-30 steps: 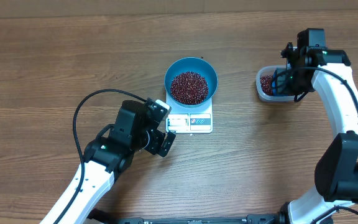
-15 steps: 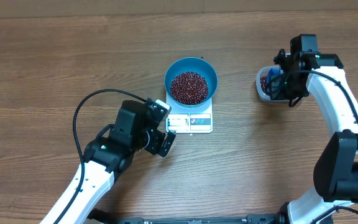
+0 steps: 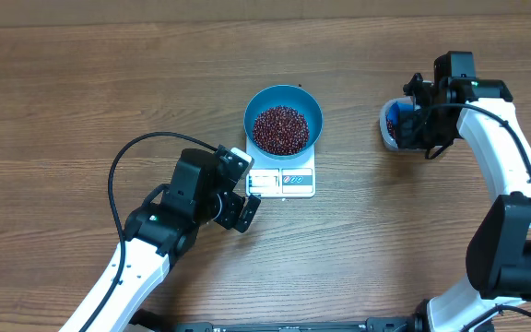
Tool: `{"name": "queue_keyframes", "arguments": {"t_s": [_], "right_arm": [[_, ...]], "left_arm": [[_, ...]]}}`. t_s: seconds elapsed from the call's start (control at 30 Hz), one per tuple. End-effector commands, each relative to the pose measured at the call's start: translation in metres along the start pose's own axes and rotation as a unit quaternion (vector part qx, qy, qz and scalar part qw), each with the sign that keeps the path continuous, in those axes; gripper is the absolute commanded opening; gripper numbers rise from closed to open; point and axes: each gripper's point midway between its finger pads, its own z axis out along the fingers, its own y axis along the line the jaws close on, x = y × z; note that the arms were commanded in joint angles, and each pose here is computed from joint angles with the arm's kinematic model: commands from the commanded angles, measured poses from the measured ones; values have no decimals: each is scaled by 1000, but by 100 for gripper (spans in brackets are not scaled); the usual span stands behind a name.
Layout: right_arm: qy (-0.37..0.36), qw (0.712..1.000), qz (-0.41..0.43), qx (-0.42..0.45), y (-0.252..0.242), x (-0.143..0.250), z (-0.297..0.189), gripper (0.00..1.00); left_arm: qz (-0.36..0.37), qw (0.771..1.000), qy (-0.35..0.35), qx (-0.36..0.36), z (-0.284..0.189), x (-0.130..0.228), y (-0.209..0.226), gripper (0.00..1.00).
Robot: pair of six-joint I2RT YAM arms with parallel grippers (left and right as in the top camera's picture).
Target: Scoop item into bowl and weigh 150g on scale
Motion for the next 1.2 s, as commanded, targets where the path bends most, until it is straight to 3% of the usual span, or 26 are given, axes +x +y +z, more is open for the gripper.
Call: {"name": "queue_keyframes", "arguments": {"t_s": [0.0, 0.3, 0.43, 0.73, 1.17], "right_arm": [[-20, 1000, -3, -23, 8, -15, -14, 4], [-36, 997, 64, -10, -25, -21, -29, 4], [-44, 995, 85, -42, -36, -19, -35, 4], [-74, 984, 83, -138, -31, -22, -50, 4], [-127, 981, 66, -133, -24, -19, -108, 4]], "left_arm": [[-6, 1000, -2, 0, 0, 0, -1, 100], [-6, 1000, -2, 0, 0, 0, -1, 100], [-6, 1000, -2, 0, 0, 0, -1, 99], [-7, 1000, -2, 0, 0, 0, -1, 99], [-6, 1000, -2, 0, 0, 0, -1, 100]]}}
